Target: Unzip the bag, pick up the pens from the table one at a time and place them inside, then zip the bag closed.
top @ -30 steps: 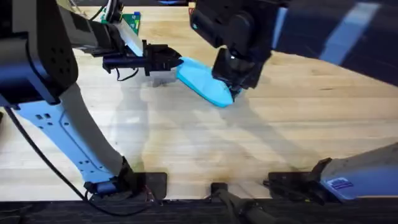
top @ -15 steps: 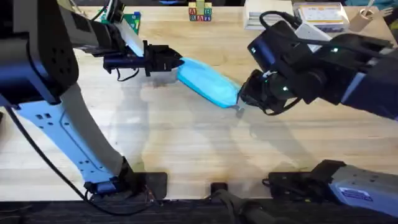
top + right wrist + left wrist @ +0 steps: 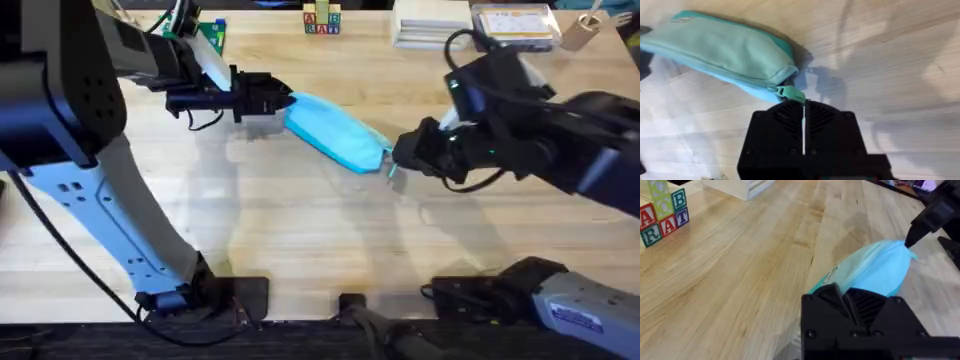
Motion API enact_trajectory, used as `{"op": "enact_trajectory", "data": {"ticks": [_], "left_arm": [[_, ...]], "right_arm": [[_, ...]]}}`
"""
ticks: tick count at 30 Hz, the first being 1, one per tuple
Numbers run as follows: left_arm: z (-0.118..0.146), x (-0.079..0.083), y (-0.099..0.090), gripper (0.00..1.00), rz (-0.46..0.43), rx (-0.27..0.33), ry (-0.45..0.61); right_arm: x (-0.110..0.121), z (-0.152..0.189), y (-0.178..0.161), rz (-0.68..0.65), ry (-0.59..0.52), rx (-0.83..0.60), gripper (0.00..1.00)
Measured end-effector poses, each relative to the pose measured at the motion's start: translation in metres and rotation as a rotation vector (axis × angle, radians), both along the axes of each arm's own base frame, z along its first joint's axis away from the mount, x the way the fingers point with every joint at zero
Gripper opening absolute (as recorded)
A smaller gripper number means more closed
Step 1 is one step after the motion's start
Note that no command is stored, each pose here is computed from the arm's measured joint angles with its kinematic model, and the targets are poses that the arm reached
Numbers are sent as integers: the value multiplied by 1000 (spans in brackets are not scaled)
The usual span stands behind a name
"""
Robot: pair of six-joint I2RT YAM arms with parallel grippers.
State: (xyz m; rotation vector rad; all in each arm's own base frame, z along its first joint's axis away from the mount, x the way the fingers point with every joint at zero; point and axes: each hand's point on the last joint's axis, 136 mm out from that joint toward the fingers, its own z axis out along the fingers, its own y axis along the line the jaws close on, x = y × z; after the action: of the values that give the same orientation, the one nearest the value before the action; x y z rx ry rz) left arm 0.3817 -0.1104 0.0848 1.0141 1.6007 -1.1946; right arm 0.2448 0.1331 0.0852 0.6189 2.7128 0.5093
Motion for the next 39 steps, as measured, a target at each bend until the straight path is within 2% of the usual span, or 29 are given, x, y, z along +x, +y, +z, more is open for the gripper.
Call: {"op": "enact_trajectory", "data": {"ticks": [1, 2, 4, 6, 7, 8, 10, 11, 12, 16, 21, 24, 28, 31, 33, 37, 38, 39], "left_arm": [[0, 0, 0, 42, 0, 0, -1], [0, 0, 1, 42, 2, 1, -1], [0, 0, 1, 42, 2, 1, -1], [0, 0, 1, 42, 2, 1, -1], [0, 0, 1, 42, 2, 1, -1], [0, 0, 1, 42, 2, 2, 0], [-1, 0, 1, 42, 2, 4, 0], [-1, 0, 1, 42, 2, 4, -1], [-1, 0, 1, 42, 2, 4, 0], [-1, 0, 1, 42, 2, 4, 0], [-1, 0, 1, 42, 2, 5, 0], [-1, 0, 1, 42, 2, 5, 0], [-1, 0, 1, 42, 2, 4, 0], [-1, 0, 1, 43, 2, 4, -1], [-1, 1, 1, 216, 2, 4, -5], [0, 1, 3, 835, 8, 4, -4], [0, 1, 3, 953, 9, 3, -1], [0, 1, 4, 982, 10, 3, -1]], "right_arm": [[0, 5, 0, 9, -21, 4, 30], [-2, 26, -2, 42, -99, 17, 30], [-2, 32, -2, 53, -124, 21, 30], [-4, 38, -3, 72, -150, 18, 94], [-5, 38, -4, 75, -149, 14, 170], [-11, 37, -8, 80, -135, 1, 540], [-15, 37, -10, 81, -127, -4, 835], [-16, 37, -10, 84, -128, -5, 946], [-18, 39, -11, 86, -134, -5, 985], [-24, 53, -14, 95, -182, 9, 996], [-30, 80, -17, 131, -301, 29, 997], [-40, 112, -21, 227, -478, 12, 997], [-44, 123, -22, 288, -553, -14, 997], [-46, 127, -23, 393, -617, -85, 997], [-46, 127, -23, 426, -632, -111, 997], [-46, 128, -23, 493, -661, -163, 997], [-46, 128, -23, 509, -668, -175, 997], [-46, 128, -23, 521, -673, -184, 997]]}}
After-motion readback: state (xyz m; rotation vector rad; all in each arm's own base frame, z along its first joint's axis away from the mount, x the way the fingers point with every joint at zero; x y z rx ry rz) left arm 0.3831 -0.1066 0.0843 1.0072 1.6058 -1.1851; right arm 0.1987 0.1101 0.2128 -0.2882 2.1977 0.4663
